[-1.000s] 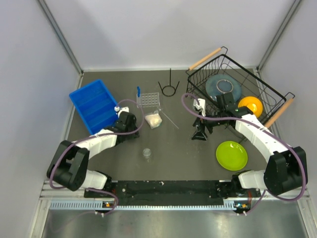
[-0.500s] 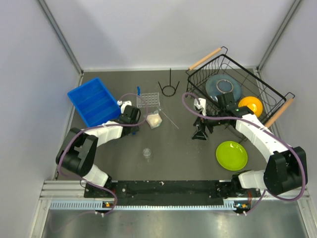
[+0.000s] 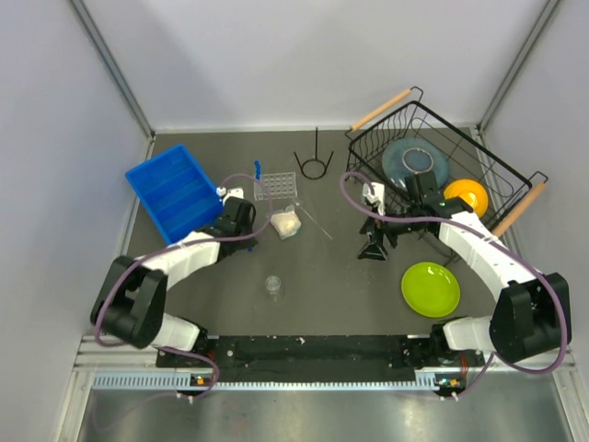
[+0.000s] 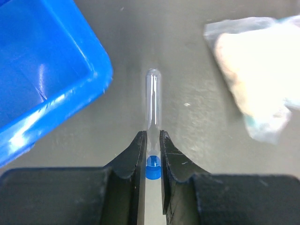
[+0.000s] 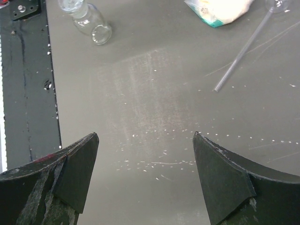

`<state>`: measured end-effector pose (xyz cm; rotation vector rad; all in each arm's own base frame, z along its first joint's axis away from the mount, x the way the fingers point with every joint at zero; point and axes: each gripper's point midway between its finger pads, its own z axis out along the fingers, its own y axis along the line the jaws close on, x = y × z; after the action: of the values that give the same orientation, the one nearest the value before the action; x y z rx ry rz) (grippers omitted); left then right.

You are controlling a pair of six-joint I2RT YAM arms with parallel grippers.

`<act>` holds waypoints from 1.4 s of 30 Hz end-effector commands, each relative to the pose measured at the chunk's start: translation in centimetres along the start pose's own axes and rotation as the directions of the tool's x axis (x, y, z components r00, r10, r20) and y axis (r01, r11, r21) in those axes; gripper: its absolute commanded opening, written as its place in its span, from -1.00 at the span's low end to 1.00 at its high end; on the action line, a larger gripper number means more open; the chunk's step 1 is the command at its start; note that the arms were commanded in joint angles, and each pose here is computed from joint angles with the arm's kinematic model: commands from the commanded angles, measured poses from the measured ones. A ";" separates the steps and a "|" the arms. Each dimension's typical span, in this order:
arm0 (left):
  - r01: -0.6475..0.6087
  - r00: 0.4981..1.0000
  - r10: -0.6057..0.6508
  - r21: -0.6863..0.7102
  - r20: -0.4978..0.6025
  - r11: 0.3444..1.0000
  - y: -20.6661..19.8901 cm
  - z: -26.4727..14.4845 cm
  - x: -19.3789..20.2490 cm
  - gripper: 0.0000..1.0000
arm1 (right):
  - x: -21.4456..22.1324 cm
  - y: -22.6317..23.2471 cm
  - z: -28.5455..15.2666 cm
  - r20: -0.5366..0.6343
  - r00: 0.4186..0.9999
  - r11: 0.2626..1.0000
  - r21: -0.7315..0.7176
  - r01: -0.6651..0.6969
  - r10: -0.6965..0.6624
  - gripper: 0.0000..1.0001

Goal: Organize the chemistry lab equipment

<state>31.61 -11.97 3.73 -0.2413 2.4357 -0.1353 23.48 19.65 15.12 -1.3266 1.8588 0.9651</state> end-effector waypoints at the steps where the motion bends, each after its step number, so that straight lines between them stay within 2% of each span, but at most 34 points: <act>1: -0.066 0.994 0.048 0.188 0.103 0.980 -2.8 -4.0 -2.8 -0.82 | -1.3 1.8 -0.4 0.081 0.994 0.993 -0.086 0.085 -0.078 0.65; 5: -0.143 0.983 0.098 0.313 0.155 0.939 -4.7 -7.1 -4.0 -0.83 | -1.3 3.3 -0.3 0.126 0.983 0.978 -0.150 0.148 -0.130 0.65; 8: -0.199 0.979 0.147 0.497 0.143 0.845 -7.7 -10.1 -3.4 -0.83 | -2.3 4.1 -0.9 0.168 0.963 0.956 -0.170 0.238 -0.210 0.65; 9: -0.202 0.979 0.151 0.534 0.138 0.821 -8.3 -10.8 -3.3 -0.83 | -2.8 4.8 -1.6 0.167 0.958 0.948 -0.181 0.261 -0.231 0.77; 10: -0.203 0.979 0.174 0.627 0.109 0.752 -9.7 -12.2 -2.3 -0.83 | -3.3 5.0 -2.1 0.184 0.920 0.912 -0.167 0.375 -0.345 0.90; 11: -0.195 0.979 0.178 0.670 0.095 0.716 -10.5 -13.1 -2.2 -0.83 | -3.9 5.2 -2.5 0.190 0.900 0.892 -0.160 0.423 -0.392 0.97; 13: -0.172 0.979 0.195 0.759 0.060 0.628 -12.0 -14.7 -1.5 -0.83 | -6.0 5.6 -3.7 0.207 0.859 0.855 -0.138 0.500 -0.469 0.97; 14: -0.121 0.978 0.210 0.837 0.008 0.534 -13.2 -16.5 -0.5 -0.83 | -6.7 5.8 -3.9 0.212 0.847 0.844 -0.132 0.519 -0.488 0.97; 15: -0.095 0.977 0.211 0.862 -0.014 0.497 -13.8 -17.2 -0.2 -0.83 | -8.0 5.9 -4.4 0.215 0.821 0.821 -0.117 0.559 -0.529 0.98; 16: -0.079 0.976 0.217 0.884 -0.026 0.460 -14.4 -17.9 0.2 -0.83 | -8.0 6.6 -4.1 0.192 0.815 0.805 -0.145 0.575 -0.547 0.98; 17: -0.056 0.974 0.223 0.917 -0.037 0.395 -15.2 -19.3 0.4 -0.84 | -7.9 7.0 -4.0 0.170 0.803 0.788 -0.162 0.594 -0.571 0.98; 19: -0.036 0.965 0.256 0.943 -0.053 0.331 -16.4 -20.7 1.1 -0.83 | -7.6 7.1 -3.7 0.086 0.748 0.727 -0.184 0.661 -0.658 0.97; 22: 0.015 0.940 0.327 0.967 -0.101 0.254 -18.1 -22.5 2.5 -0.83 | -7.2 8.4 -2.6 0.045 0.661 0.634 -0.242 0.735 -0.749 0.98; 25: 0.066 0.903 0.405 0.976 -0.147 0.208 -19.4 -23.5 4.3 -0.83 | -8.4 9.1 -2.6 0.065 0.646 0.614 -0.252 0.748 -0.760 0.97; 27: 0.092 0.873 0.454 0.975 -0.177 0.205 -20.1 -23.6 5.8 -0.83 | -8.5 9.6 -2.5 0.063 0.635 0.600 -0.268 0.754 -0.770 0.96; 31: 0.103 0.855 0.483 0.974 -0.191 0.202 -21.2 -23.7 6.4 -0.83 | -6.1 10.1 -1.5 0.015 0.614 0.574 -0.337 0.746 -0.789 0.88; 34: 0.111 0.849 0.489 0.972 -0.200 0.205 -21.7 -23.7 6.5 -0.83 | -4.1 10.2 -0.7 -0.023 0.603 0.565 -0.378 0.733 -0.797 0.72; 39: 0.126 0.841 0.494 0.968 -0.221 0.219 -22.2 -23.4 6.8 -0.82 | -2.5 10.1 0.7 -0.064 0.584 0.557 -0.402 0.727 -0.809 0.31; 40: 0.132 0.840 0.494 0.968 -0.223 0.212 -22.3 -23.5 6.7 -0.82 | -2.4 10.1 0.9 -0.069 0.586 0.559 -0.403 0.724 -0.808 0.13; 42: 0.139 0.836 0.497 0.966 -0.233 0.218 -22.5 -23.3 7.0 -0.82 | -2.4 10.1 1.1 -0.078 0.597 0.574 -0.400 0.715 -0.798 -0.08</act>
<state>14.19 -33.62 19.28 0.7643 2.3409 -1.7534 14.05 23.02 18.44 -2.2985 1.0461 0.6780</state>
